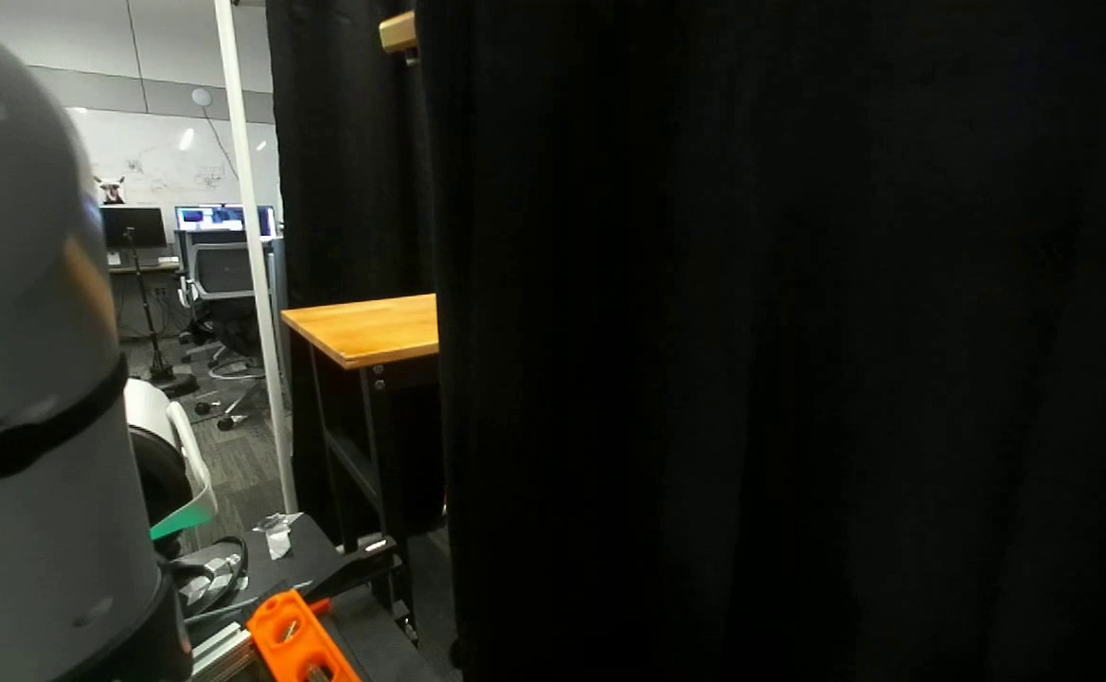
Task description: Draw the curtain to the left
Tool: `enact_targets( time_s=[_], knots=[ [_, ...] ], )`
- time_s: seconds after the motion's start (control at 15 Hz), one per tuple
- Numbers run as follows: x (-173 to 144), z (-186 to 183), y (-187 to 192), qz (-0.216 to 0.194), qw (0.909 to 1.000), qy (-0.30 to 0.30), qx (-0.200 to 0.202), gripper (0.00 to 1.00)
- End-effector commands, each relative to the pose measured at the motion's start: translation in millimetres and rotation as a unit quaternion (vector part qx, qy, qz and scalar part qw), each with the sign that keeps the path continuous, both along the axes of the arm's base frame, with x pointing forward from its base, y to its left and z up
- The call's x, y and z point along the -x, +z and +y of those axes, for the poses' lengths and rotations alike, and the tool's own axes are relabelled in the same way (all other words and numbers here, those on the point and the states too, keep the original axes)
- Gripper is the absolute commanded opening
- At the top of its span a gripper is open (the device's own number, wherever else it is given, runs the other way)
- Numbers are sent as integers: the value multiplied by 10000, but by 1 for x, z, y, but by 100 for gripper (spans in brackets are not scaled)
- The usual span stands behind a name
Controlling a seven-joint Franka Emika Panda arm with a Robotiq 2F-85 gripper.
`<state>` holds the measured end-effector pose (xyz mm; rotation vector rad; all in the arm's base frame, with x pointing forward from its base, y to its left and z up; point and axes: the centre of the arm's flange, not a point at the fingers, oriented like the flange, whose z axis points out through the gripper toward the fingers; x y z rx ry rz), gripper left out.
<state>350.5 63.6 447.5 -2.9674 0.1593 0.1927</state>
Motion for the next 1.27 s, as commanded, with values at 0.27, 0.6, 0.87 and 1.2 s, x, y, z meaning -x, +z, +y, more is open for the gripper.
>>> enact_targets(
  time_s=[0.27, 0.6, 0.87, 1.2],
  knots=[
    [14, -27, 10, -75, 9997, -224, -74, 100],
    [11, -21, 1, 45, 9999, -161, -13, 100],
    [11, -21, 1, 43, 9999, -160, -13, 100],
    [11, -21, 1, 42, 9999, -161, -13, 100]
  ],
)
